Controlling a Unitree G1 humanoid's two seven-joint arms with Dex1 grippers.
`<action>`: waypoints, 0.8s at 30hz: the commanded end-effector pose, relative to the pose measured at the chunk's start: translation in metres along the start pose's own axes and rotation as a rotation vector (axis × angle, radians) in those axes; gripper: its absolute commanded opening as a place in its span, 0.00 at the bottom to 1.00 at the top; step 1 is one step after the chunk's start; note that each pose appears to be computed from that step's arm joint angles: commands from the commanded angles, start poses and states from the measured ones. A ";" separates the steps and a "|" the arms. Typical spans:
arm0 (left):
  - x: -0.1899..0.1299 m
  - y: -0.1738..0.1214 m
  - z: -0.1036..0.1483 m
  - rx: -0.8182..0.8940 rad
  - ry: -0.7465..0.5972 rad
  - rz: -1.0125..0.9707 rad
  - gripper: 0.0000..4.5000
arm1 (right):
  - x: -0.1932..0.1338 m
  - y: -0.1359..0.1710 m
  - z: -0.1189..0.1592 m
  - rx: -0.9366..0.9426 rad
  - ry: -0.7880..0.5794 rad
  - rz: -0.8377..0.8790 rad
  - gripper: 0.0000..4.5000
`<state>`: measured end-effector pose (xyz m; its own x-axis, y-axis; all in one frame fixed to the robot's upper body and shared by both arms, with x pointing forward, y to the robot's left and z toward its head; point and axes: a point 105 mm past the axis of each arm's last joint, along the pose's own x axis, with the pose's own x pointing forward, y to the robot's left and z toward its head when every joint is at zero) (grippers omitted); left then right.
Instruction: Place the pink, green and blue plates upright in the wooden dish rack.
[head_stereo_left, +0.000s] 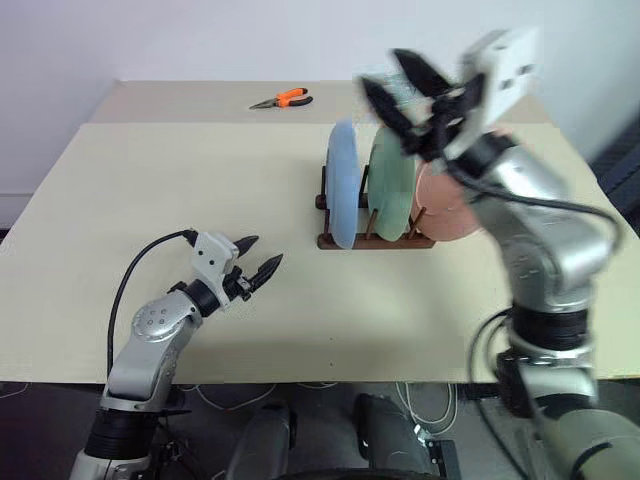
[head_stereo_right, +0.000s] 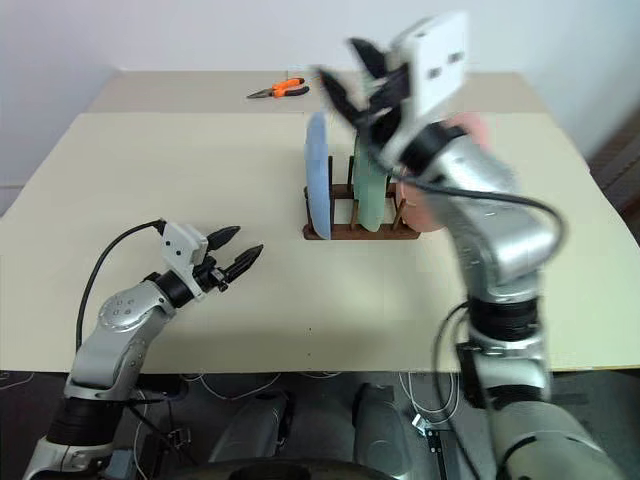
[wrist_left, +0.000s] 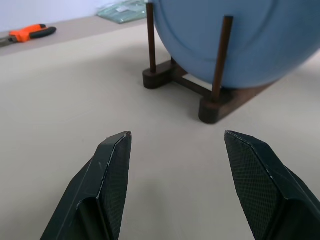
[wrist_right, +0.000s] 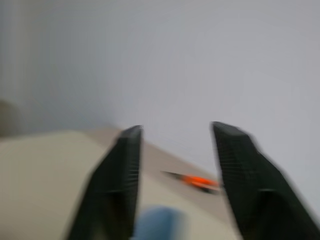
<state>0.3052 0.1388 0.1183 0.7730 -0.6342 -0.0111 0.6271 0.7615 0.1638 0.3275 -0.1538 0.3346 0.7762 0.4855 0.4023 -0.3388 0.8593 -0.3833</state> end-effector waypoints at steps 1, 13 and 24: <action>0.006 -0.006 0.011 0.031 -0.035 -0.044 0.67 | -0.041 -0.072 -0.015 -0.223 0.160 -0.231 0.02; 0.020 -0.016 0.008 0.059 -0.024 -0.138 0.67 | -0.096 -0.053 -0.104 -0.512 0.556 -0.033 0.01; 0.018 -0.016 0.006 0.065 -0.019 -0.130 0.67 | -0.071 -0.017 -0.083 -0.413 0.398 0.075 0.01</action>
<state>0.3098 0.1173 0.1122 0.6903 -0.7215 -0.0537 0.7153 0.6695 0.2005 0.3268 -0.2241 0.2294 0.9396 0.3423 0.0014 -0.2394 0.6601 -0.7120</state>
